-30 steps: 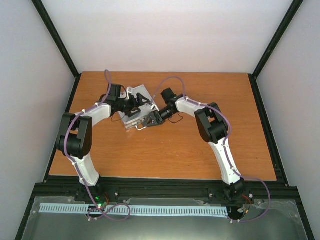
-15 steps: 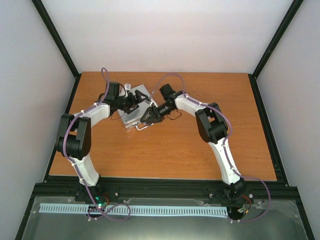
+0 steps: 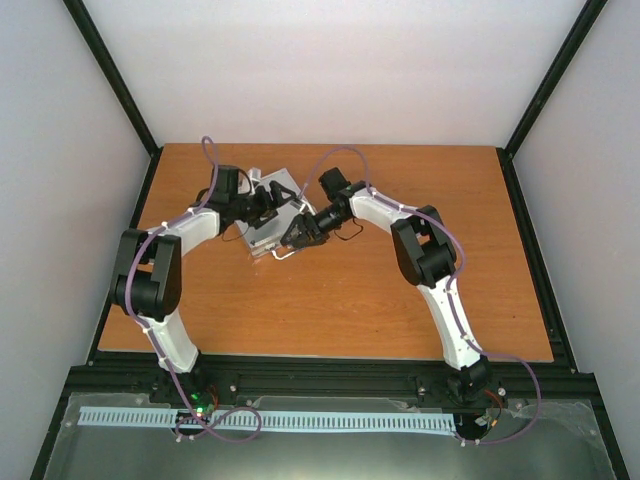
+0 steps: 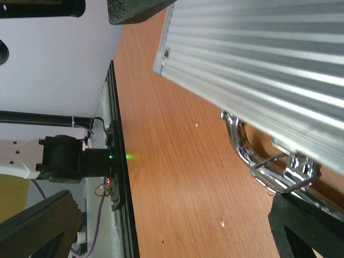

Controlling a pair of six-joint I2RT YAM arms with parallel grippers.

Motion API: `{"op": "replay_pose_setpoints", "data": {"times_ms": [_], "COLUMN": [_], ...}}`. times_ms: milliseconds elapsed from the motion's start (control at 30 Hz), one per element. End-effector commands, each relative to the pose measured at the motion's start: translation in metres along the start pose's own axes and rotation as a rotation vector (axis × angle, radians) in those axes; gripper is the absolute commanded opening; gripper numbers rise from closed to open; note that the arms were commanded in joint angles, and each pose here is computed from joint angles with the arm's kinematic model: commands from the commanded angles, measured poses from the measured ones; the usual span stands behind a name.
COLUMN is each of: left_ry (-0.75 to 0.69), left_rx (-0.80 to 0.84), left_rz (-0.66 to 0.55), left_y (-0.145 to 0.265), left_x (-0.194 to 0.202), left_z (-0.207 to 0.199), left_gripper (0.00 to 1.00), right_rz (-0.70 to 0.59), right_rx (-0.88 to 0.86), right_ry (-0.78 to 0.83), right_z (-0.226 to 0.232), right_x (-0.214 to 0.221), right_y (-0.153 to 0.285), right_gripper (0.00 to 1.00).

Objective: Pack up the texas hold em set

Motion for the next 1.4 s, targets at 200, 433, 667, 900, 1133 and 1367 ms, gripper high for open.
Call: {"op": "replay_pose_setpoints", "data": {"times_ms": [200,433,667,900,1133,1367], "left_ry": [0.159,0.174,0.196,0.212,0.21,0.201], "left_rx": [-0.209,-0.247,-0.285,-0.311,-0.316,-0.324], "left_rz": [0.229,0.226,0.228,0.236,0.24,0.237], "left_y": [-0.013,-0.016,-0.019,-0.02,-0.019,-0.017], "left_x": [0.068,0.071,0.077,0.081,0.082,0.081], "left_z": [0.074,0.09,0.108,0.118,0.118,0.117], "left_gripper": [1.0,1.0,1.0,1.0,1.0,1.0], "right_rz": [-0.119,-0.122,-0.107,-0.085,-0.042,-0.03], "right_rx": [0.006,0.04,0.14,0.233,0.186,0.075], "right_ry": [0.328,0.326,0.331,0.397,0.393,0.348], "right_z": [0.057,0.044,0.037,0.056,0.056,0.058], "right_x": [-0.029,-0.04,-0.041,-0.048,-0.045,-0.035], "right_y": [0.034,0.031,0.029,0.024,0.002,-0.017], "right_gripper": [0.97,0.97,0.97,0.98,0.99,0.99]}}
Point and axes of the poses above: each gripper's point midway between its finger pads, its own y axis back along the fingers, its own z axis along the line the jaws close on, x = y × z, the point moved 1 cm from there along y, back along the fingers, and after that the axes turned 11 degrees about y, right-handed, at the moved point
